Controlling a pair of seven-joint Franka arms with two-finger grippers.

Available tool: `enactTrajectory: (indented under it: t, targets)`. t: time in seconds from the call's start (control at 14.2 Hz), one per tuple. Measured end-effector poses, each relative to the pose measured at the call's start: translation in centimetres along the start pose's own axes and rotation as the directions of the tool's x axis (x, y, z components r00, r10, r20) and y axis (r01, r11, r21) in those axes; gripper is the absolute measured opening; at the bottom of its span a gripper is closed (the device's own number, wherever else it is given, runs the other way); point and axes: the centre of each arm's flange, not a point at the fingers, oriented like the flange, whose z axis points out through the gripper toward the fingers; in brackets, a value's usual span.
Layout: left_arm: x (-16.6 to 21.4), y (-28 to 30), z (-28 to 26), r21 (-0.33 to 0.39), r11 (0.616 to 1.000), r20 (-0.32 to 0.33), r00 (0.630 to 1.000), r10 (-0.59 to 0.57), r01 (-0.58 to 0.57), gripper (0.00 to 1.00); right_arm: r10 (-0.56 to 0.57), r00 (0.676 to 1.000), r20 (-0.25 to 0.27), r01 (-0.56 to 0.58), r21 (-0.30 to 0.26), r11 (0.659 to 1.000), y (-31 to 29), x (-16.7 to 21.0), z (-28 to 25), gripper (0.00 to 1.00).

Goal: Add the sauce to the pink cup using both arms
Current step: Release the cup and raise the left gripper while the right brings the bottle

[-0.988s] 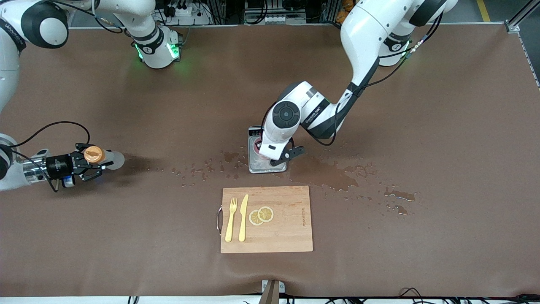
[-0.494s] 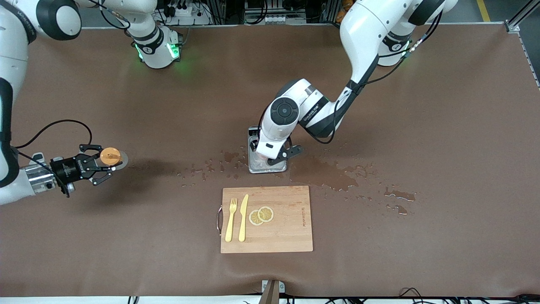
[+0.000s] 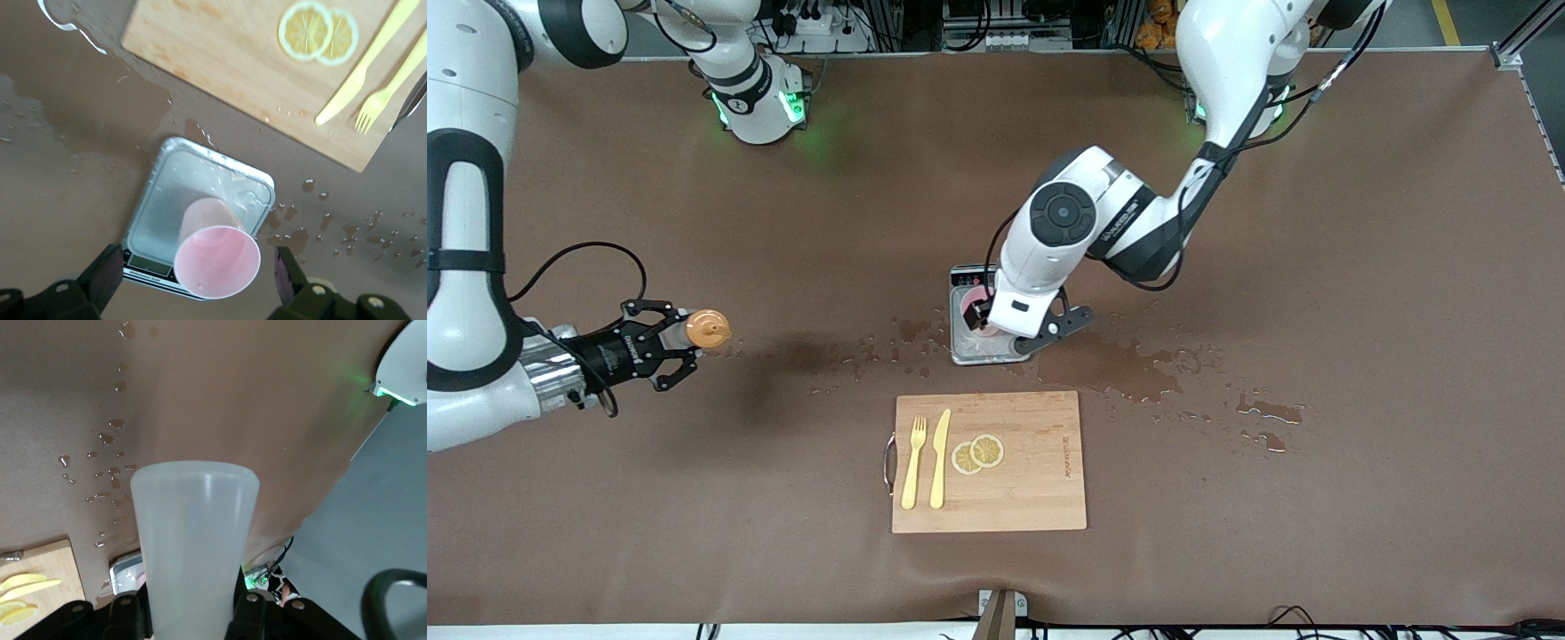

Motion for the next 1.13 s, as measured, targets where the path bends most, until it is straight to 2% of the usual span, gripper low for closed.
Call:
enactTrajectory:
  t: [0.35,0.63,0.78,1.13]
  targets:
    - [6.8,-4.9,-7.8,0.055,0.998,-0.028,0.999,-0.043,0.044,1.00,0.104,0.991,-0.089,-0.105,-0.008,0.994,-1.2,-6.9,2.5,0.42]
    - [11.4,-9.8,-13.2,0.103,0.995,-0.039,0.999,-0.005,0.009,1.00,0.186,0.969,-0.165,-0.184,0.023,0.983,-2.2,-11.7,5.3,0.42]
    - [12.9,-11.7,-15.1,0.121,0.992,-0.040,0.999,0.023,-0.018,1.00,0.229,0.947,-0.224,-0.225,0.043,0.973,-2.6,-13.7,7.1,0.42]
    - [15.7,-17.6,-19.4,0.147,0.980,-0.034,0.989,0.141,-0.135,1.00,0.312,0.861,-0.402,-0.292,0.111,0.950,-3.1,-19.4,13.1,0.41]
